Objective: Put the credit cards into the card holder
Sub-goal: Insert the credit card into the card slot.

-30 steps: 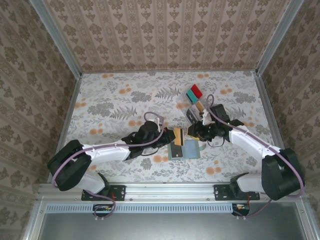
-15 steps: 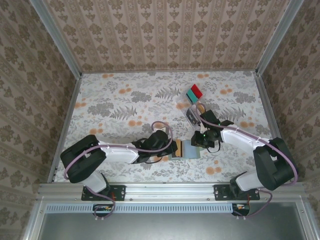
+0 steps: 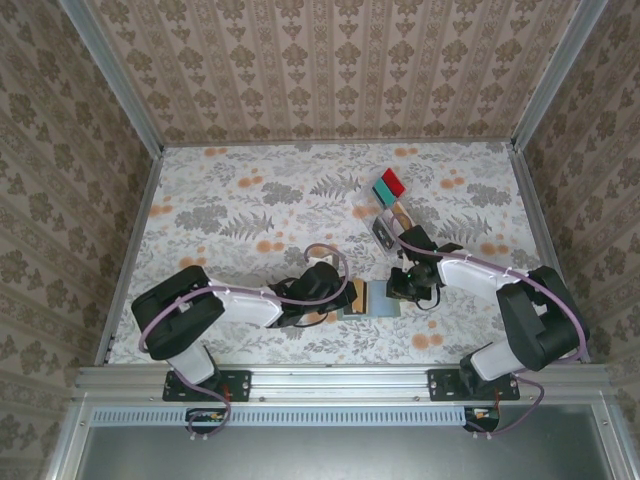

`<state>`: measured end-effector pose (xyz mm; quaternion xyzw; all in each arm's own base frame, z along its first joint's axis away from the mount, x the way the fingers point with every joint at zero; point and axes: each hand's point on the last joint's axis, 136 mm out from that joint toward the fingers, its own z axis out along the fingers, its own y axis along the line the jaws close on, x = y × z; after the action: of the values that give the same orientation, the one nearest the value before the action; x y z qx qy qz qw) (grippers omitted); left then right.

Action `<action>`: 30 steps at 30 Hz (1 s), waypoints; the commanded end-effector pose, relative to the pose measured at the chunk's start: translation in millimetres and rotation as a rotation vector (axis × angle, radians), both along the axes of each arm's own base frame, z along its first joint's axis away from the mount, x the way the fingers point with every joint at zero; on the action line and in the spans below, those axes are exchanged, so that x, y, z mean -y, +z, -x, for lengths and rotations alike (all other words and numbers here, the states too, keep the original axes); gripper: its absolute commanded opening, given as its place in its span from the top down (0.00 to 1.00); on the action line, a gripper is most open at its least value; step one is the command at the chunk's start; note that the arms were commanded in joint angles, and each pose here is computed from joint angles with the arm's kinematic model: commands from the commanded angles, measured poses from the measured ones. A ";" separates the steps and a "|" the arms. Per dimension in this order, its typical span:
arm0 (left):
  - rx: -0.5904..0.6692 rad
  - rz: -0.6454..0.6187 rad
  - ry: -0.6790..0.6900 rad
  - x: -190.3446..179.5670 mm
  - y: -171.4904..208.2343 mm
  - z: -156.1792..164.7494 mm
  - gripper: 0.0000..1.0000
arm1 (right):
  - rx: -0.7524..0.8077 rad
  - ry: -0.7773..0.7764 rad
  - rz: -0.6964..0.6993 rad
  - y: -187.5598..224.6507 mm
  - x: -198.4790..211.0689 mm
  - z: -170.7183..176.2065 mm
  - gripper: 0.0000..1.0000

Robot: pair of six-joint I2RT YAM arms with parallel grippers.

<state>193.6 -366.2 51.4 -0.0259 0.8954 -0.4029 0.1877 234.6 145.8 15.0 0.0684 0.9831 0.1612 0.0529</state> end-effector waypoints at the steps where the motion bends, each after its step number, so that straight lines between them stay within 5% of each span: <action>1: -0.018 0.002 -0.014 8.4 -7.8 5.5 1.00 | -0.075 -0.007 0.050 -28.2 9.3 17.1 0.78; 16: -0.042 0.131 0.050 11.5 1.9 1.9 1.00 | -0.069 -0.004 0.079 -28.3 13.2 13.8 0.79; 30: -0.074 0.048 0.046 8.2 -18.7 12.4 0.99 | -0.066 -0.001 0.079 -27.5 13.0 12.9 0.79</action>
<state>191.6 -377.8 42.9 -0.0680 0.8780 -0.4388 0.1786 237.1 147.5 14.0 0.0683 0.9825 0.1647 0.0537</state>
